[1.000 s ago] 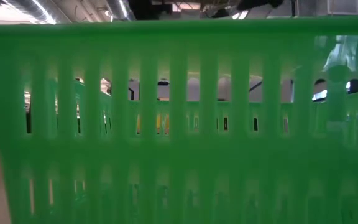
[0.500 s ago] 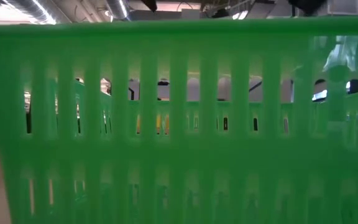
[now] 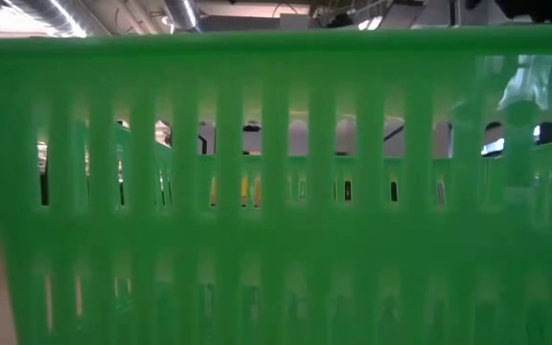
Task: Stack baskets on shelf by color
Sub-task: Stack the top green bin on top of the green bin on the shelf
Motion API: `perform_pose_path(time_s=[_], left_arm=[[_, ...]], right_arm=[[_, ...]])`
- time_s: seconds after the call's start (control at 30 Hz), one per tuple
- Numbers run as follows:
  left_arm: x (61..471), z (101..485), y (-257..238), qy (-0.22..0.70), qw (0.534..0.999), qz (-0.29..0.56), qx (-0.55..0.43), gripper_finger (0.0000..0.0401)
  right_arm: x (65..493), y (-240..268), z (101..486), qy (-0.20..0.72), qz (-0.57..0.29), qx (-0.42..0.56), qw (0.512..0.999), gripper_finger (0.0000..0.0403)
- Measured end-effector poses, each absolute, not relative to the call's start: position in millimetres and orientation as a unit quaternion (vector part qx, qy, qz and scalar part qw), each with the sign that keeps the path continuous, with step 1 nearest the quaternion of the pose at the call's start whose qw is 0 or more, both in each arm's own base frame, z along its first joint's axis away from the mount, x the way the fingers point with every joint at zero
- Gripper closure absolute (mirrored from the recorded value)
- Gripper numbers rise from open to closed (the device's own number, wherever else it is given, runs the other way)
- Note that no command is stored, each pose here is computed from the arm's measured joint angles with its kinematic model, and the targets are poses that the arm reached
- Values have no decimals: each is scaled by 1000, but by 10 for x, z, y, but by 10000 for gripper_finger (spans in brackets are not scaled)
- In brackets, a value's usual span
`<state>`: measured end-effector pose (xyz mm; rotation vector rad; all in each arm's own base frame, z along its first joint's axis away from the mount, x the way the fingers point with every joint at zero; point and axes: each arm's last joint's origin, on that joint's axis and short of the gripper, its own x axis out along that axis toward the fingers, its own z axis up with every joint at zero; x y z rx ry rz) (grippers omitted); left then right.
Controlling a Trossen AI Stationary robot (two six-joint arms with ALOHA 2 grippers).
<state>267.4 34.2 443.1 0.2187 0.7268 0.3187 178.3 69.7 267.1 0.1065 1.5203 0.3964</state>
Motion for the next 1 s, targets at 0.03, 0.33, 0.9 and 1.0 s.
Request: perform_pose_path(time_s=[0.03, 0.33, 0.9, 1.0], left_arm=[[2675, 4431, 330, 353, 917, 153, 107, 342], [2678, 4431, 304, 352, 918, 149, 109, 342], [2679, 4432, 309, 352, 917, 153, 108, 342], [2679, 4432, 309, 350, 918, 156, 99, 342]], right_arm=[[1794, 729, 2598, 682, 182, 42, 707, 318], [1854, 910, 2085, 690, 177, 56, 700, 318], [1896, 953, 1898, 687, 142, 37, 711, 318], [1898, 946, 1895, 686, 130, 31, 716, 318]])
